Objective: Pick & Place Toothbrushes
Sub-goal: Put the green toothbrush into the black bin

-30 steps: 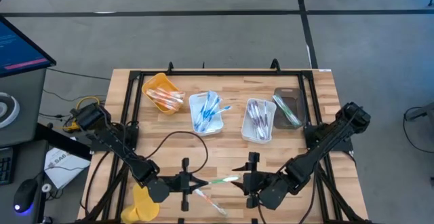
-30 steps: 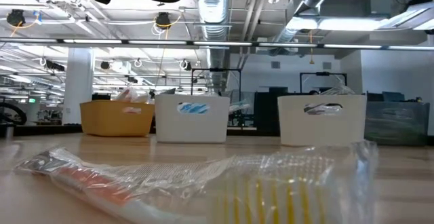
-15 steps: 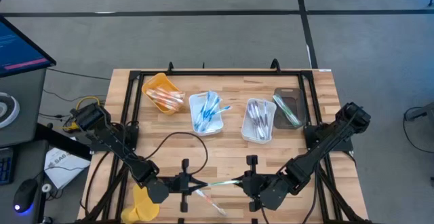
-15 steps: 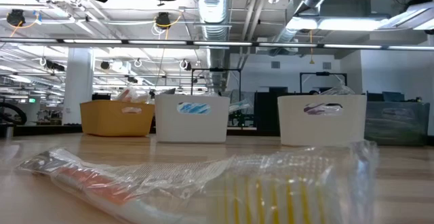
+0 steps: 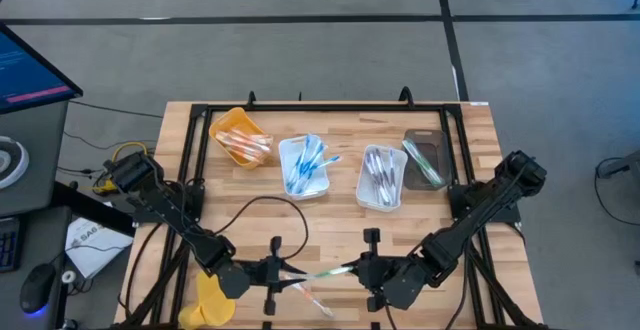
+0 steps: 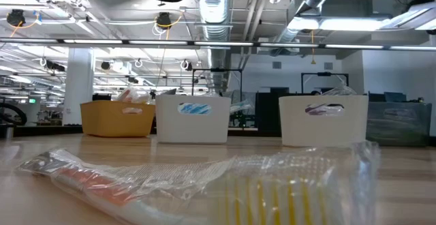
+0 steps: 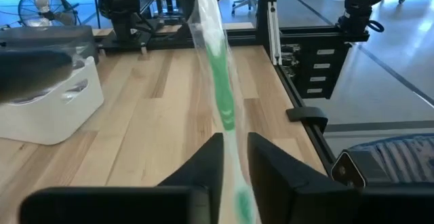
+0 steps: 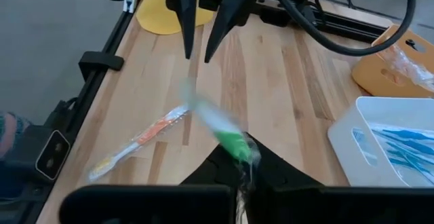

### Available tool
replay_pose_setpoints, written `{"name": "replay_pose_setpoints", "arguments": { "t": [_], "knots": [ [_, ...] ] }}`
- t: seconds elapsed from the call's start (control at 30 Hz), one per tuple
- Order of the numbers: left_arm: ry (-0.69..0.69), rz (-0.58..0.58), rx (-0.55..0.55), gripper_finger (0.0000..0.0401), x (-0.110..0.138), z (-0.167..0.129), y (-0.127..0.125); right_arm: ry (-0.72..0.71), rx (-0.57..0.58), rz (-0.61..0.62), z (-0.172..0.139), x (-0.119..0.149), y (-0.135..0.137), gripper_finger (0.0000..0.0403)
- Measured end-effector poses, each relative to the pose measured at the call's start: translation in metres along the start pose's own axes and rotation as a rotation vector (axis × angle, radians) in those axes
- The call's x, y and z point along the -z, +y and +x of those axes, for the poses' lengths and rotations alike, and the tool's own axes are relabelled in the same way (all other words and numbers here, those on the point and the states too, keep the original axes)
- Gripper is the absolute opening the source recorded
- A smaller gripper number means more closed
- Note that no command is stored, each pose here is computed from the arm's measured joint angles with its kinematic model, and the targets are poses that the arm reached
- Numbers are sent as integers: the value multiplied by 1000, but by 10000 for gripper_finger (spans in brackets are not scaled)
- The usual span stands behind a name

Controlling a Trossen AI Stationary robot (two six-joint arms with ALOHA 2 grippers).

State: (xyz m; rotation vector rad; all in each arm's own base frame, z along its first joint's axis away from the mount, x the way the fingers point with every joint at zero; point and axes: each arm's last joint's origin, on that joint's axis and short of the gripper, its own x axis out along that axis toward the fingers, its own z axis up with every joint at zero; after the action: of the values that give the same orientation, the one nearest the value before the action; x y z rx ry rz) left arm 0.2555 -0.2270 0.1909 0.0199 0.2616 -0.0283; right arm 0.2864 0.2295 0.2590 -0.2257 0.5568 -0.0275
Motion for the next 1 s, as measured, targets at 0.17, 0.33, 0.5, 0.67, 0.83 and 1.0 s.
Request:
{"name": "replay_pose_setpoints", "arguments": {
  "t": [0.17, 0.33, 0.5, 0.67, 0.83, 1.0],
  "knots": [
    [-1, -2, 0, 103, 0, 0, 0, 3, 1, -2, 0, 0, 0, 0],
    [-2, -3, 0, 153, 0, 0, 0, 23, 5, 8, 0, 3, 0, 0],
    [-2, 4, 0, 186, 0, 0, 0, 98, 35, 64, -2, 12, -2, 0],
    [-2, 5, 0, 196, 0, 0, 0, 153, 103, 83, -9, 23, -2, 0],
    [-2, 6, 0, 192, 0, 0, 0, 152, 196, 103, -33, 26, -8, 0],
    [-2, 7, 0, 189, 0, 0, 0, 112, 277, 145, -68, 32, -12, 0]
  ]
}}
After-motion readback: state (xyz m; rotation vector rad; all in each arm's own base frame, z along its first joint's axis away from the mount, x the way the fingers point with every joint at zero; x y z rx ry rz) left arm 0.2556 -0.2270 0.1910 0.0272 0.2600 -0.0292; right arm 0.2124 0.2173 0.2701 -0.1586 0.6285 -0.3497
